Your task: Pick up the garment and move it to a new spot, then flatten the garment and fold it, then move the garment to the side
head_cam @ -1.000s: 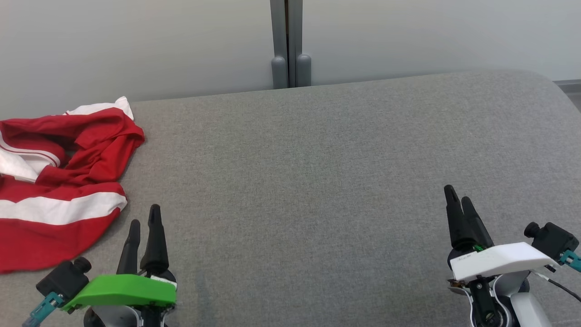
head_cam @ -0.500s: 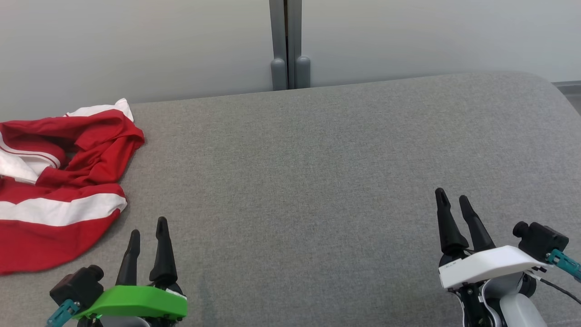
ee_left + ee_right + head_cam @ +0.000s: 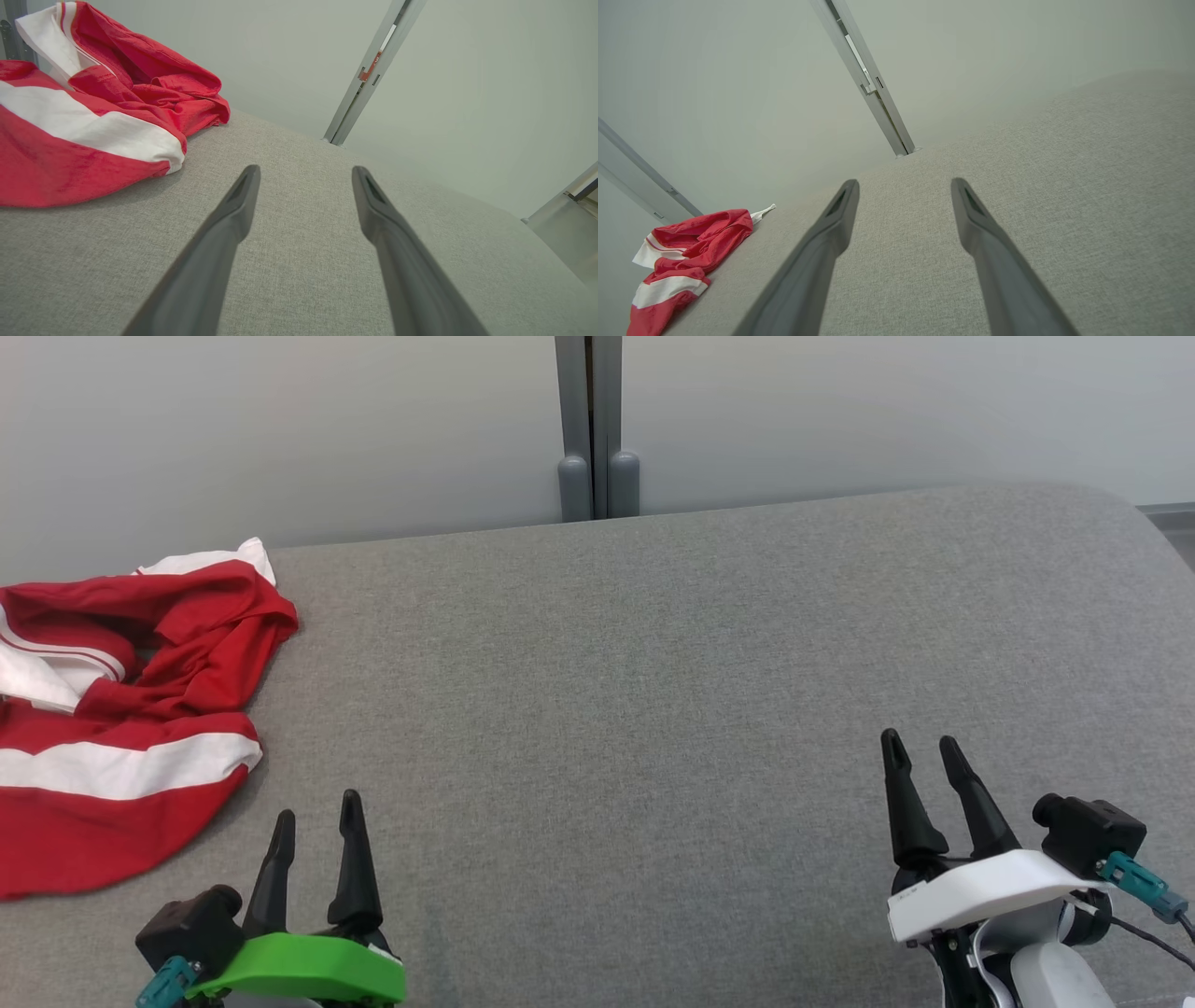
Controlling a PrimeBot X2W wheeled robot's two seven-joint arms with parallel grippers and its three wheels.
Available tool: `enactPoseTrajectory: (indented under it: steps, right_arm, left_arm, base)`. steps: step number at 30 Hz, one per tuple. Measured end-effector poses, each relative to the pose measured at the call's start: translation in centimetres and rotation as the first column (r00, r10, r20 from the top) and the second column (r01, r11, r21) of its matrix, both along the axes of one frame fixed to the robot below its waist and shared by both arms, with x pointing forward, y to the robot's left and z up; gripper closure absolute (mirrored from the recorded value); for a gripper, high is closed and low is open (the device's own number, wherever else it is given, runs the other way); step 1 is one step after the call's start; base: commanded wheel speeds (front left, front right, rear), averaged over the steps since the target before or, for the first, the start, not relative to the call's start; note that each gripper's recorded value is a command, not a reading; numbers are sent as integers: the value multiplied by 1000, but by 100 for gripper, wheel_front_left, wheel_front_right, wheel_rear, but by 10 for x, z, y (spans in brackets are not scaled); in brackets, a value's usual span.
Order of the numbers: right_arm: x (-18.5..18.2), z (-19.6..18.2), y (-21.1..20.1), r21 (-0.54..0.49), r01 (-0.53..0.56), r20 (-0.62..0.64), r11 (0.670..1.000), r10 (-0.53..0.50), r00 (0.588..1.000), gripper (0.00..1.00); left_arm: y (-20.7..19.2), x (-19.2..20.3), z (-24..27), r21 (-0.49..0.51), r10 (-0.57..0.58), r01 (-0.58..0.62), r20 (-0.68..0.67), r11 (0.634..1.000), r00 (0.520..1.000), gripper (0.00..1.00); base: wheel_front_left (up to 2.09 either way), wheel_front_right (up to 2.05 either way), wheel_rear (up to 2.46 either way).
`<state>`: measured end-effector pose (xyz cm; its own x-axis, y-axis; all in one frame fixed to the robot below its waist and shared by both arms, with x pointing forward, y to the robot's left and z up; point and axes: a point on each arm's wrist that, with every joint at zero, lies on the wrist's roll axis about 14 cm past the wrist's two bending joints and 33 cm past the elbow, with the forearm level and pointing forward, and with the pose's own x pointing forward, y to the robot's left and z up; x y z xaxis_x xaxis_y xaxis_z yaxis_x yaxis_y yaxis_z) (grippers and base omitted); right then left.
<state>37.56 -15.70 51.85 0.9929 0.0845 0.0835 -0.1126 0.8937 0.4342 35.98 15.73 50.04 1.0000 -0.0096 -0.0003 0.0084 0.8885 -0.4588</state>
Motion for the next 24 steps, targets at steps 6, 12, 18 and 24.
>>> enactPoseTrajectory:
  steps: [6, 12, 18, 24]
  right_arm:
    - [0, 2, 4, -61, -11, 15, 998, 12, 1000, 0]
    - [-1, 4, 7, -118, -17, 34, 993, 21, 999, 0]
    - [-1, 5, 10, -170, -24, 47, 985, 32, 998, 0]
    - [-1, 5, 13, -213, -30, 56, 976, 43, 997, 0]
  left_arm:
    - [-1, 0, 1, 55, -1, 1, 12, 998, 1000, 0]
    - [-3, -1, 1, 104, -8, 6, 23, 995, 1000, 0]
    - [-5, -3, -1, 153, -13, 10, 22, 988, 1000, 0]
    - [-5, -3, -1, 192, -15, 9, 32, 981, 999, 0]
  base:
    - [0, 0, 0]
    - [0, 0, 0]
    - [0, 0, 0]
    - [0, 0, 0]
